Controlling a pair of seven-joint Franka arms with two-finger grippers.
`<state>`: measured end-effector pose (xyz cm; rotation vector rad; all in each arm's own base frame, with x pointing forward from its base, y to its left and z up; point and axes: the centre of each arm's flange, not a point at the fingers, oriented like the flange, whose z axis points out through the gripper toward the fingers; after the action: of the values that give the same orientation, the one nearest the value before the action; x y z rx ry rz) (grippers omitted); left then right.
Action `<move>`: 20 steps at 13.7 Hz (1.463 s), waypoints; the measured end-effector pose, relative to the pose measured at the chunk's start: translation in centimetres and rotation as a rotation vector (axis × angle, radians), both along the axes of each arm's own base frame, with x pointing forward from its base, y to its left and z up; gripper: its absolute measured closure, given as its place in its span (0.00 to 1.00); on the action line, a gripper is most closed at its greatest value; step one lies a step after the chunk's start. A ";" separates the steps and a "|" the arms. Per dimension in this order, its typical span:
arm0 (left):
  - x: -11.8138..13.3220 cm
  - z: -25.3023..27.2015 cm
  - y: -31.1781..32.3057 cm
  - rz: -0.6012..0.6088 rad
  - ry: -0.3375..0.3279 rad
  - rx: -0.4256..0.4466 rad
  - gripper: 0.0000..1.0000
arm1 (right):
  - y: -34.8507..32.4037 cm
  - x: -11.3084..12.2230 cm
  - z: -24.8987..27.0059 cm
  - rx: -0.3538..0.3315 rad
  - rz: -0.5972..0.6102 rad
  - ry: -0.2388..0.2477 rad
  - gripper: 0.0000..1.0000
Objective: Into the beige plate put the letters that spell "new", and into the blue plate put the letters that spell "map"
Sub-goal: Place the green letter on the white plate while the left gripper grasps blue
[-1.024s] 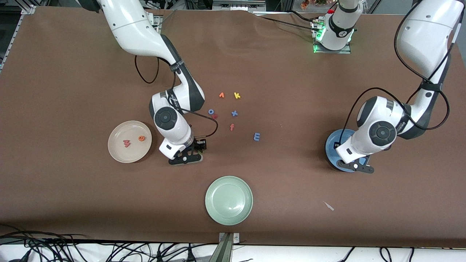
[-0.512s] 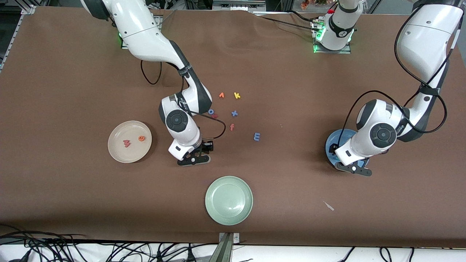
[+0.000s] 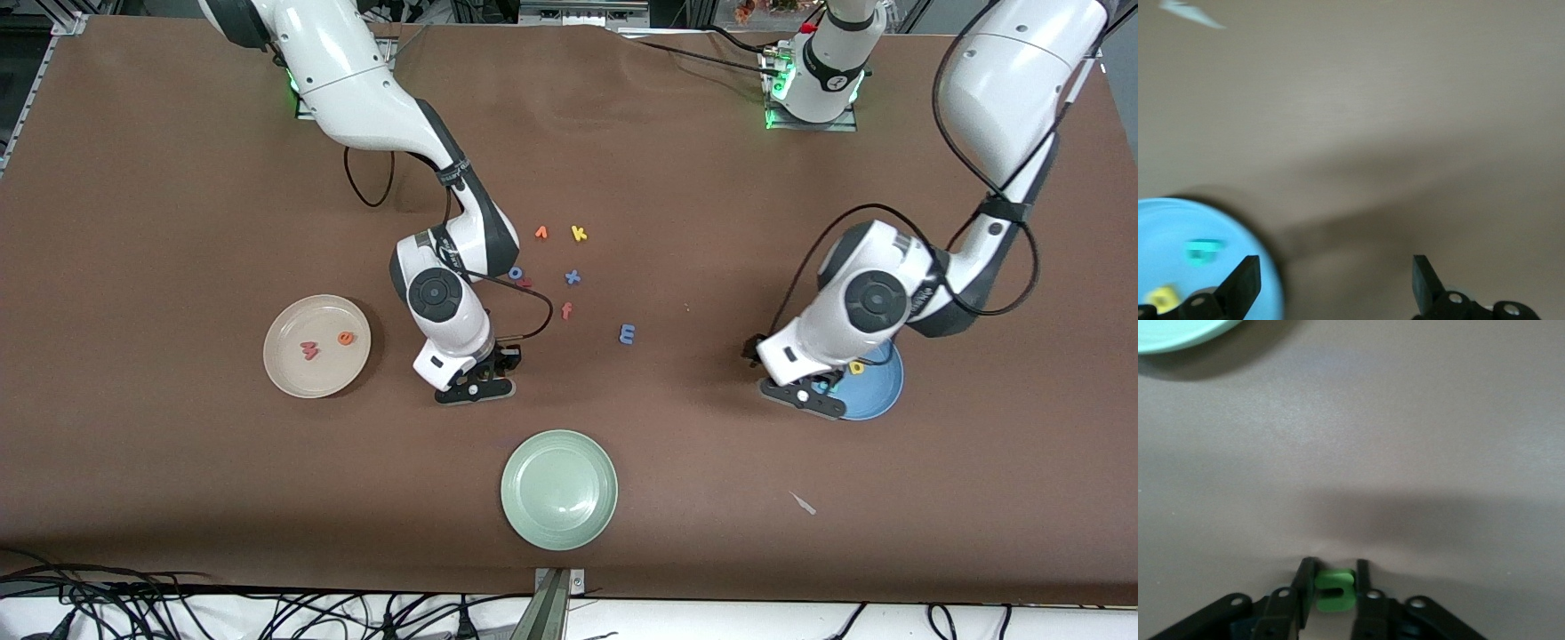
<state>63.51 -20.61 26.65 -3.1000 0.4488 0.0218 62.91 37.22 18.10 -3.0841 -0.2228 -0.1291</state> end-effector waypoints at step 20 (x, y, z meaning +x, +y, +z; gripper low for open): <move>-11.3 -7.0 -23.1 -0.011 -0.021 -0.033 0.02 | -27.5 -4.8 2.7 -0.185 0.308 0.041 0.71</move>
<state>52.21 -43.70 19.64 -3.1264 0.4707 -0.0186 58.14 9.70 20.75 -3.1778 -0.7409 -0.0338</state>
